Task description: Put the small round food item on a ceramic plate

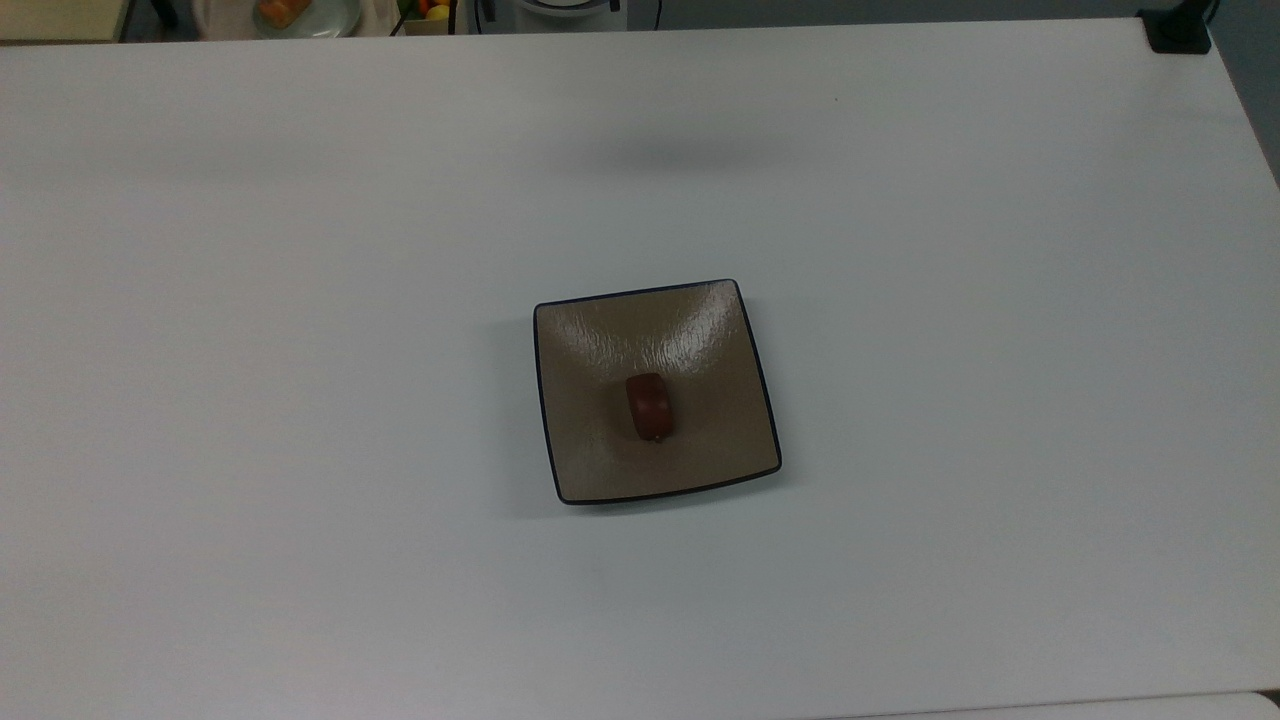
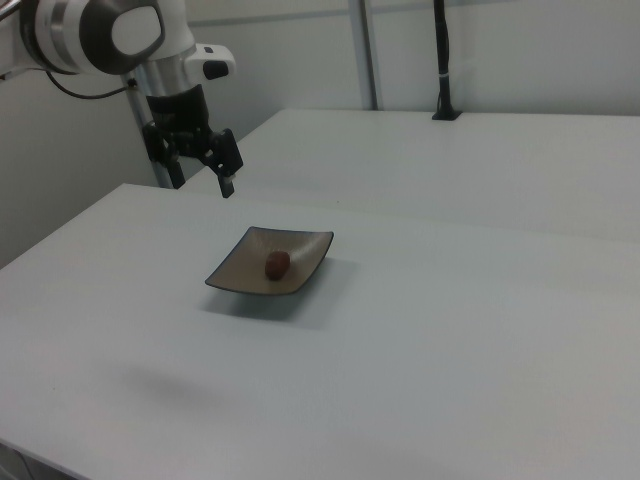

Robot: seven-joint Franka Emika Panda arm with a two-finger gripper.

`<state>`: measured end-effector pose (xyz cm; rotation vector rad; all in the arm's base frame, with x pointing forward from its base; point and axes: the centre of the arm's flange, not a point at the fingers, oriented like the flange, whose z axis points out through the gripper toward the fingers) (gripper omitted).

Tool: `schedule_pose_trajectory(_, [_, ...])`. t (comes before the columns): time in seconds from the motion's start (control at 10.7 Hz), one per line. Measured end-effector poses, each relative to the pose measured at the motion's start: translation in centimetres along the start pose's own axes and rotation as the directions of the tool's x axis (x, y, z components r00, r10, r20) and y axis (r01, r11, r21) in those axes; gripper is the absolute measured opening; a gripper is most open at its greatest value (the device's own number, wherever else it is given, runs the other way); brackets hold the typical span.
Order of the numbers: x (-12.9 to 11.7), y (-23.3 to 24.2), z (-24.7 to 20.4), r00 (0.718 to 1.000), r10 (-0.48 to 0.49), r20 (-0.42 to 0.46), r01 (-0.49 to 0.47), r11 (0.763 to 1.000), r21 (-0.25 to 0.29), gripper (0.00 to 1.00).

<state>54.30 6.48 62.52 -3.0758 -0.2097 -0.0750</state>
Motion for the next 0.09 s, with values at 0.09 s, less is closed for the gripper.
schedule_pose_trajectory(0.09, [-0.01,0.44,-0.03,1.0,0.008,-0.001,-0.008,1.0,0.0,1.0])
